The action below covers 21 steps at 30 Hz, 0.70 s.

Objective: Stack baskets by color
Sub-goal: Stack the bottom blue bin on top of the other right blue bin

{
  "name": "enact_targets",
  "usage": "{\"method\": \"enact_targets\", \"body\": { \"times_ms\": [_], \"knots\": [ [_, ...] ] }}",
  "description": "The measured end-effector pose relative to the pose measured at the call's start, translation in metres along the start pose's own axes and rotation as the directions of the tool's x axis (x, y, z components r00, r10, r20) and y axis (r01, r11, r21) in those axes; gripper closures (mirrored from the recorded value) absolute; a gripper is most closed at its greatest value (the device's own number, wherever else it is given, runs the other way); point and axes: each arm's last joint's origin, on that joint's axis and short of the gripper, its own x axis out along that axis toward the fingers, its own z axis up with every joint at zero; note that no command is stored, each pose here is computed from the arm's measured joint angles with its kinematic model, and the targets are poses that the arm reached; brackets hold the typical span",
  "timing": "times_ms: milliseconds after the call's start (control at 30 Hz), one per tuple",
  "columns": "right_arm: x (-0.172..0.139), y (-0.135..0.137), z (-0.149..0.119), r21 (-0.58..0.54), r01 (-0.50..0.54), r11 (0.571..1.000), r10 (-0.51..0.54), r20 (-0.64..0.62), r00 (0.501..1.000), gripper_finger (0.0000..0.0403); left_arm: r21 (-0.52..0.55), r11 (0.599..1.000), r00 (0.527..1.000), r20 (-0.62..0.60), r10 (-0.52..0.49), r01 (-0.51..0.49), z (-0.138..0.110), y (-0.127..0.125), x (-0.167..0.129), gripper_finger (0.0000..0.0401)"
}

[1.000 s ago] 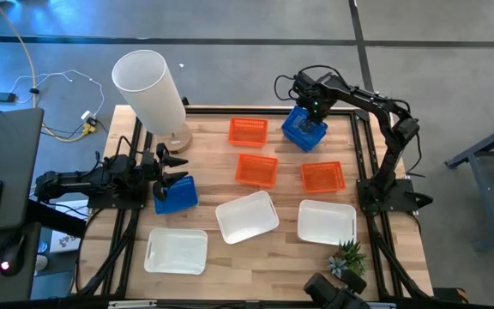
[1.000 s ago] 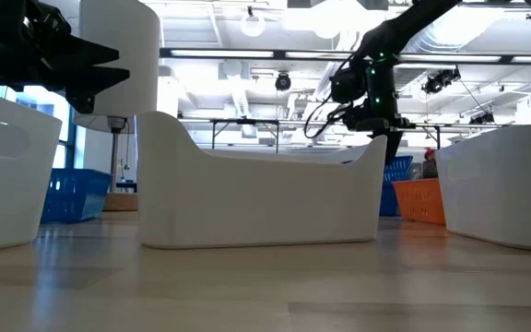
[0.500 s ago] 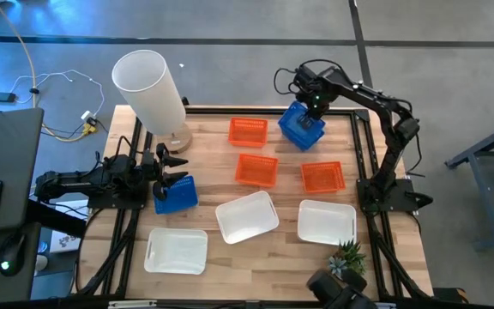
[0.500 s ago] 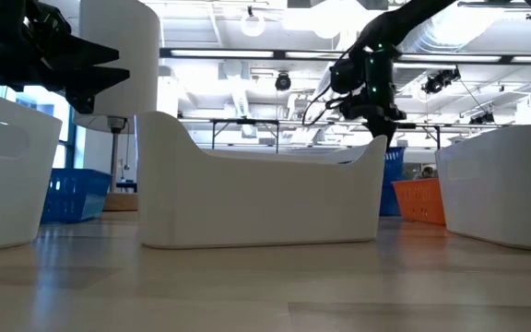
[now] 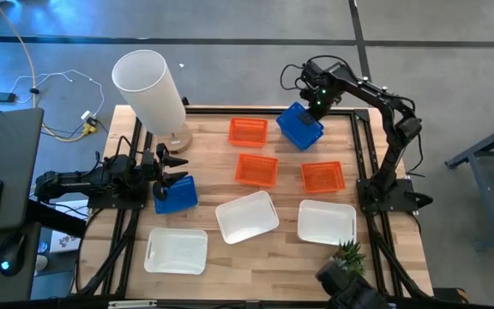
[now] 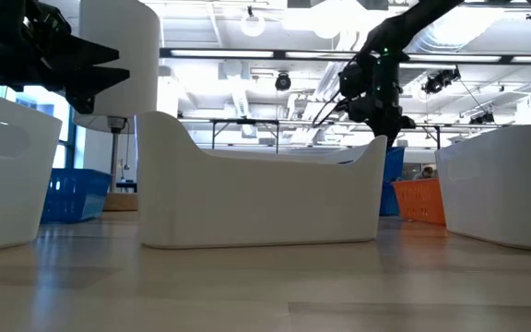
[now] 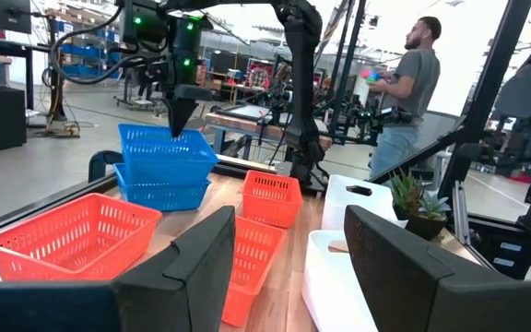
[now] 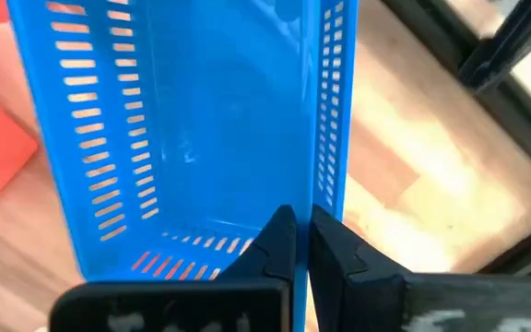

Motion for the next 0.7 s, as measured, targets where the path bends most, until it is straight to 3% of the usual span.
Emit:
{"method": "enact_targets", "body": {
  "times_ms": [267,700],
  "knots": [
    [-0.001,-0.015,-0.003,0.079,-0.036,0.996,0.037,-0.017,0.999,0.0403,0.000,1.000,1.000,0.000,-0.001,0.001,0.000,0.000,0.000,0.0206],
    [0.004,-0.018,-0.003,0.082,-0.078,0.994,0.078,0.000,0.997,0.0403,-0.023,1.000,1.000,0.000,0.000,0.000,0.000,0.000,0.000,0.0206]
  ]
}}
